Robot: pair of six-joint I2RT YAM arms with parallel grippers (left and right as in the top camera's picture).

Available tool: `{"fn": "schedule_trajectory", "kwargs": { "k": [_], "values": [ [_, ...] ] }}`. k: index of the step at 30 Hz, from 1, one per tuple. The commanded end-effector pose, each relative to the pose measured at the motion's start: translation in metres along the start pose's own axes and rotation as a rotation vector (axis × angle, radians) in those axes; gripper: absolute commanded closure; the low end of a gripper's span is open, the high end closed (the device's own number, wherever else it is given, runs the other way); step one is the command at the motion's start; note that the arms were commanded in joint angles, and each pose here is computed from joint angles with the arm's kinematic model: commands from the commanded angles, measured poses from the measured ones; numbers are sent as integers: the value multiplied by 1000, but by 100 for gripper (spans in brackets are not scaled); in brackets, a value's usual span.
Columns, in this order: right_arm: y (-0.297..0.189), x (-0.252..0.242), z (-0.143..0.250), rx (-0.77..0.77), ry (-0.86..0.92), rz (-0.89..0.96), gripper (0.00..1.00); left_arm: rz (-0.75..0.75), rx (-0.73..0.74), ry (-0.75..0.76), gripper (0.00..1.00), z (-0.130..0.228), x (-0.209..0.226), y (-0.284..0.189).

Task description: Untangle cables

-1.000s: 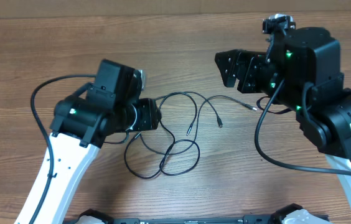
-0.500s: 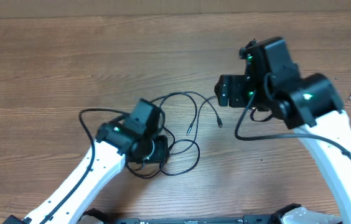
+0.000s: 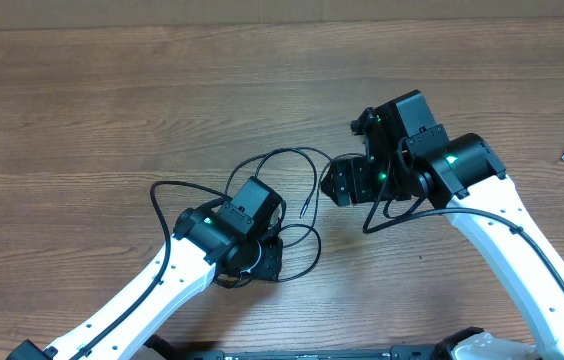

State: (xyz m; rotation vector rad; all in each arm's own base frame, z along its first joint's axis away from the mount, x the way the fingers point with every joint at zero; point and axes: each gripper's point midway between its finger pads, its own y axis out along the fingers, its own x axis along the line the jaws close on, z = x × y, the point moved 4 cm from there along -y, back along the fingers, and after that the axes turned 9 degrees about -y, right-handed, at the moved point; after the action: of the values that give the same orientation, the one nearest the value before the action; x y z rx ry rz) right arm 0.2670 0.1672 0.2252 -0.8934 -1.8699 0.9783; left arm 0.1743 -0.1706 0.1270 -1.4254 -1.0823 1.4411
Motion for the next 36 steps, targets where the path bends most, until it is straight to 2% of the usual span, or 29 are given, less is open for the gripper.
{"fn": "schedule_trajectory", "kwargs": {
  "k": [1, 5, 11, 19, 21, 22, 26, 30, 36],
  "values": [
    [-3, 15, 5, 19, -150, -126, 16, -50, -25, 46, 55, 0, 8, 0],
    [-3, 15, 13, 51, -188, -132, 15, -182, -75, 50, 56, -4, 28, -2],
    [-3, 18, 14, 52, -205, -159, 14, -265, -156, 59, 56, -13, 43, 8],
    [-3, 18, 13, 50, -206, -158, 14, -89, -211, 224, 54, -19, 25, 43],
    [-3, 18, 13, 48, -206, -158, 14, -82, -219, 222, 67, -21, 22, 41],
    [-3, 18, 13, 48, -206, -158, 14, -72, -217, 222, 69, -20, 21, 40],
    [-3, 18, 10, 36, -211, -158, 14, -37, -202, 227, 64, -18, 16, 41],
    [-3, 18, 10, 34, -211, -158, 13, 28, -198, 243, 64, -19, 4, 38],
    [-3, 18, 10, 34, -211, -157, 13, 190, -214, 345, 63, -24, -26, 30]
  ]
}}
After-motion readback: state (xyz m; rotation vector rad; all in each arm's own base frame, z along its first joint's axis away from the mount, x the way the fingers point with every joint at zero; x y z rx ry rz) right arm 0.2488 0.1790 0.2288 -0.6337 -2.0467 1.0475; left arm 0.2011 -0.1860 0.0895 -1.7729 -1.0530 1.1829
